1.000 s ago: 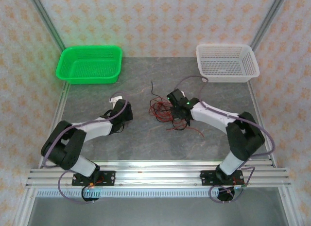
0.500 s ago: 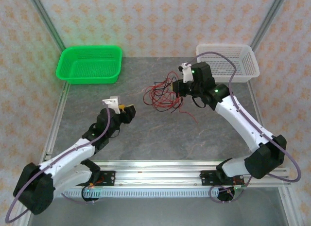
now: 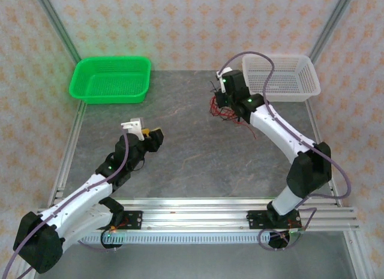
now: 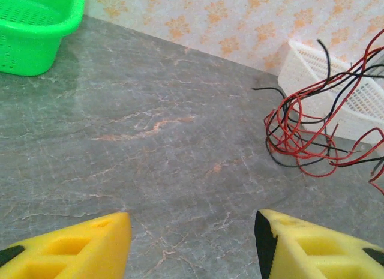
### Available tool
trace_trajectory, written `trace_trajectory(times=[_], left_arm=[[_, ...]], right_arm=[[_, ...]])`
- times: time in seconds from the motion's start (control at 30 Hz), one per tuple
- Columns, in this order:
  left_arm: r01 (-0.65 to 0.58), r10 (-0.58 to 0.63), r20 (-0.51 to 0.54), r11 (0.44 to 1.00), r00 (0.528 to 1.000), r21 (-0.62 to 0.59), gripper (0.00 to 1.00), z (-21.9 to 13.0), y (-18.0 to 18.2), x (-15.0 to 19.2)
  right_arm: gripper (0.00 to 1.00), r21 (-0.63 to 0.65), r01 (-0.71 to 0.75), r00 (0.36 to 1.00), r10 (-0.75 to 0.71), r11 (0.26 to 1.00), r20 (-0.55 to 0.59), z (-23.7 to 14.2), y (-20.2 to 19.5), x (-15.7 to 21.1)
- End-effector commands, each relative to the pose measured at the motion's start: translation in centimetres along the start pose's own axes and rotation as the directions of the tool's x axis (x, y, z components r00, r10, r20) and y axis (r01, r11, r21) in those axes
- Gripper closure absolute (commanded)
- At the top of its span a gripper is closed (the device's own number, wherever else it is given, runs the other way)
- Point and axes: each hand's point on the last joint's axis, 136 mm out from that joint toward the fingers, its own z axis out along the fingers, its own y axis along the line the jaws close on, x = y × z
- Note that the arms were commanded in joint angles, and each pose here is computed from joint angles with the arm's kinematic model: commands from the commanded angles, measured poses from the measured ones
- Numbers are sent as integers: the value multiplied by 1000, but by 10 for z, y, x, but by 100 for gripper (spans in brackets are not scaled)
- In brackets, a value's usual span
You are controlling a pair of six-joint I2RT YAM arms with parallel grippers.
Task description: Untangle the cables
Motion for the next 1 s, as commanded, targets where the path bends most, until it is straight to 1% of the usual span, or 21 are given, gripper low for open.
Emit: trace_trajectory(times=[0.0,0.07,0.2,0.3,0.4,0.5,0.6,0.7,0.73,0.83,0.9,0.97], left_arm=[[8,-7,14,999,1000,-50,43,-2,2,-13],[9,-8,13,997,1000,-78,43,-1,5,-14],[5,-4,13,993,1000,-116,42,-2,9,-19],[11,-8,22,992,1000,-127,39,-4,9,-24],[14,-9,31,990,999,-139,38,-8,9,-31],[13,-8,38,989,999,-149,37,-13,8,-38],[17,-10,48,990,999,-142,36,-17,5,-46],[24,-18,55,992,998,-125,35,-20,1,-51],[26,-20,51,993,998,-114,35,-19,-2,-51],[35,-33,24,996,999,-77,35,-15,-9,-46],[41,-42,-6,998,999,-55,35,-9,-14,-39],[49,-50,-46,998,998,-27,36,0,-19,-28]], right_arm=[[100,-7,67,997,-67,998,44,7,20,4],[100,-59,78,997,-77,995,18,15,44,24],[100,-154,47,997,-57,987,-59,31,96,69],[100,-216,-18,993,-8,976,-120,36,131,98],[100,-308,-133,979,77,942,-188,32,163,116],[76,-392,-264,954,179,881,-239,18,181,119],[55,-477,-349,933,254,806,-253,-5,190,107],[40,-555,-406,914,309,726,-263,-33,192,88],[38,-576,-425,905,334,698,-264,-43,190,81],[37,-602,-473,878,403,643,-259,-65,174,65],[37,-596,-497,861,447,631,-244,-76,157,57],[37,-565,-515,846,486,644,-218,-84,137,54]])
